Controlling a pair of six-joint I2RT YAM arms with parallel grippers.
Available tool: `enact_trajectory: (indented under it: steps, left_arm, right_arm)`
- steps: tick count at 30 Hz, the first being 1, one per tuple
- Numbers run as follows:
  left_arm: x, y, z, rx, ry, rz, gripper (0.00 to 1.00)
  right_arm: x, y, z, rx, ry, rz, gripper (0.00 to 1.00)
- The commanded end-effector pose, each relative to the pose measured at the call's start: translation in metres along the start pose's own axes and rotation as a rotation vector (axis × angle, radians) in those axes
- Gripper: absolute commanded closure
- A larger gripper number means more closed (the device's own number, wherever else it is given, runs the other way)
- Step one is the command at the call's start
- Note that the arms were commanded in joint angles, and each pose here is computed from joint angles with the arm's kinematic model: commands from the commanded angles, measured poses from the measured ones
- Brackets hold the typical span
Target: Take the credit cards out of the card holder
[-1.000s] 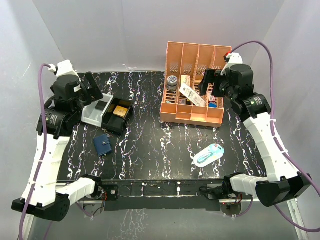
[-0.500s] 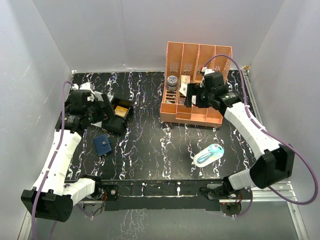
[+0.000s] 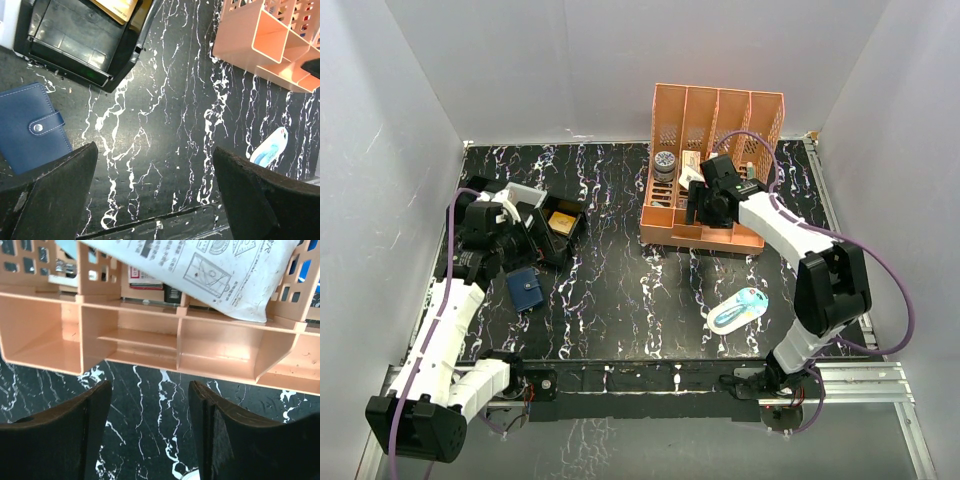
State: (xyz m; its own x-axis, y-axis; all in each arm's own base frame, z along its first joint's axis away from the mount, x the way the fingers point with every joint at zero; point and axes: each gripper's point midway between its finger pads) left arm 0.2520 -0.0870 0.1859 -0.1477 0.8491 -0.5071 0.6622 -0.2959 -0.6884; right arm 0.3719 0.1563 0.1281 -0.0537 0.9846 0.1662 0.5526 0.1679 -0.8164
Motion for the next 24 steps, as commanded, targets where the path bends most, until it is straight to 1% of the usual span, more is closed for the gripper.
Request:
enact_trajectory:
  steps: [1, 5, 12, 17, 19, 20, 24]
  left_arm:
    - [-0.012, -0.007, 0.002, -0.003, -0.010, 0.075, 0.01]
    - [-0.012, -0.008, 0.004, 0.004, -0.019, 0.077, 0.01]
    - [-0.009, -0.012, 0.009, 0.008, -0.027, 0.067, 0.01]
    - [-0.008, -0.013, 0.009, 0.006, -0.028, 0.062, 0.01]
    - [-0.009, -0.013, 0.008, 0.002, -0.028, 0.065, 0.01]
    - [-0.009, -0.013, 0.008, 0.002, -0.030, 0.066, 0.01]
    - [-0.010, -0.012, 0.008, 0.011, -0.037, 0.068, 0.01]
  right_arm:
    - [-0.004, 0.012, -0.024, -0.092, 0.055, 0.061, 0.40]
    - [-0.004, 0.021, -0.032, -0.106, 0.071, 0.079, 0.47]
    - [-0.012, 0.026, -0.044, -0.156, 0.103, 0.137, 0.55]
    - [-0.020, 0.027, -0.052, -0.210, 0.128, 0.182, 0.57]
    - [-0.021, 0.028, -0.054, -0.220, 0.138, 0.188, 0.59]
    - [-0.022, 0.036, -0.051, -0.206, 0.143, 0.200, 0.60]
    - [-0.026, 0.042, -0.054, -0.219, 0.177, 0.232, 0.70]
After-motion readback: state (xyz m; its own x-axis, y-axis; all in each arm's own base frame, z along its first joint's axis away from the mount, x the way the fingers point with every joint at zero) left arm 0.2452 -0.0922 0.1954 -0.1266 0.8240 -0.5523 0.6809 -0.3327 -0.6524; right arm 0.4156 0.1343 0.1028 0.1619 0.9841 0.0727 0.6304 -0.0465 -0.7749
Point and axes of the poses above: each gripper's point midway between its finger pads, its own y axis out along the fingers, its own x axis along the line the jaws close on, z = x × y, and after that the axes turned 5 degrees about -y, right-handed
